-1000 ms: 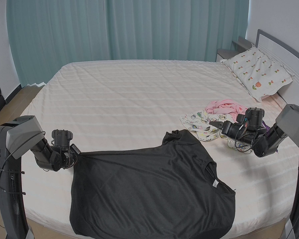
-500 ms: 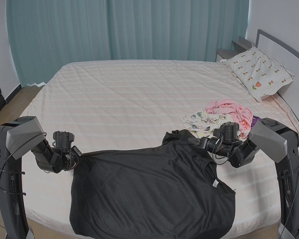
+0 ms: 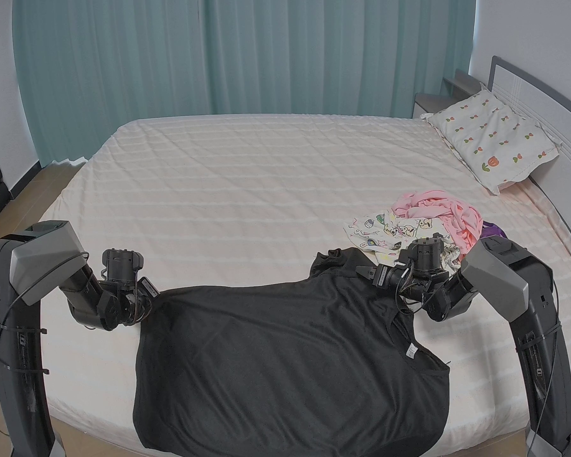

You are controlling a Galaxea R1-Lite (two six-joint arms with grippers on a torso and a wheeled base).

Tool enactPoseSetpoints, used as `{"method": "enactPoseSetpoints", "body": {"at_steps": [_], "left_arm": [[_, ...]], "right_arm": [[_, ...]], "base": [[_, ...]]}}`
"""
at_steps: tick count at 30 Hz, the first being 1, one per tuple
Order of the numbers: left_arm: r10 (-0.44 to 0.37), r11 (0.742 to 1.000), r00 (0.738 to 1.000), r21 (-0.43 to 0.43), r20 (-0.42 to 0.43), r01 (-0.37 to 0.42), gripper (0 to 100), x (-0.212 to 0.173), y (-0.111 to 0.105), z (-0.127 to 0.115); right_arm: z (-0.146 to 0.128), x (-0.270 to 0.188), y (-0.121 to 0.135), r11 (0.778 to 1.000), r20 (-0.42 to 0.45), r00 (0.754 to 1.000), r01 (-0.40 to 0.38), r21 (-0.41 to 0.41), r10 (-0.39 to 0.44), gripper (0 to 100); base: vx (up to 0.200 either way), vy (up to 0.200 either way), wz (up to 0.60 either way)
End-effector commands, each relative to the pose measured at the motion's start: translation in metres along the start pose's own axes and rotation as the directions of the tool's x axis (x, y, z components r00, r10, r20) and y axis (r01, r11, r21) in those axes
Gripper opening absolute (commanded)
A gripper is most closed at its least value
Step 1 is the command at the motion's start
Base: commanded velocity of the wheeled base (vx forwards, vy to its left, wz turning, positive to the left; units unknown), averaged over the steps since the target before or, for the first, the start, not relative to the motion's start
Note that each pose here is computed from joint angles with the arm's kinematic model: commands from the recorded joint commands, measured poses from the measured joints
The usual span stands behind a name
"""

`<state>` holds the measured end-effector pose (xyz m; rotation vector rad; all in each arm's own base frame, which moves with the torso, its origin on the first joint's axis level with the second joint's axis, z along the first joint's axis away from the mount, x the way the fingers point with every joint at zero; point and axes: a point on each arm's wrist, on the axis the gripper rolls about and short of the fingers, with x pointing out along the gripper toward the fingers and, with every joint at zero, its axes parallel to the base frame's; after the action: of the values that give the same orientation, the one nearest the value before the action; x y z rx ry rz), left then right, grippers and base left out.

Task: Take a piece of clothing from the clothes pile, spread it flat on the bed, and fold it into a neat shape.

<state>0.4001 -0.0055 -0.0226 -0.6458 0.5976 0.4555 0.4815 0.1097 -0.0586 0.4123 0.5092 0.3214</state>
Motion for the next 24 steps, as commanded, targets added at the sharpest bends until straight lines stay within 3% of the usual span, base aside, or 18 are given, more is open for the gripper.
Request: {"method": "enactPoseSetpoints", "body": {"at_steps": [1,9,14,16,17,24], "left_arm": [[0.0,1.0,1.0,-0.001,0.001,0.0,0,0.0,0.0,0.0],[-0.009,1.0,1.0,-0.004,0.019,0.009,0,0.001,-0.003,0.003],[-0.032,0.998,0.988,-0.041,0.152,0.038,0,0.006,-0.015,0.024],[-0.032,0.998,0.988,-0.041,0.152,0.038,0,0.006,-0.015,0.024],[-0.058,0.996,0.978,-0.056,0.199,0.07,0,0.008,-0.023,0.035],[-0.098,0.993,0.964,-0.044,0.247,0.112,0,0.029,-0.039,0.046]], "right_arm": [[-0.006,0.004,-0.003,1.0,-0.009,1.0,0.006,0.003,-0.006,0],[0.013,0.006,-0.003,0.999,0.077,0.996,0.039,0.015,-0.04,0],[0.048,0.004,-0.008,0.995,0.207,0.975,0.071,0.072,-0.085,0],[0.048,0.004,-0.008,0.995,0.207,0.975,0.071,0.072,-0.085,0],[0.061,0.004,-0.009,0.991,0.262,0.959,0.082,0.109,-0.108,0],[0.065,0.007,-0.012,0.988,0.294,0.947,0.096,0.121,-0.129,0]], "base": [[0.0,0.0,0.0],[0.0,0.0,0.0],[0.0,0.0,0.0],[0.0,0.0,0.0],[0.0,0.0,0.0],[0.0,0.0,0.0]]}}
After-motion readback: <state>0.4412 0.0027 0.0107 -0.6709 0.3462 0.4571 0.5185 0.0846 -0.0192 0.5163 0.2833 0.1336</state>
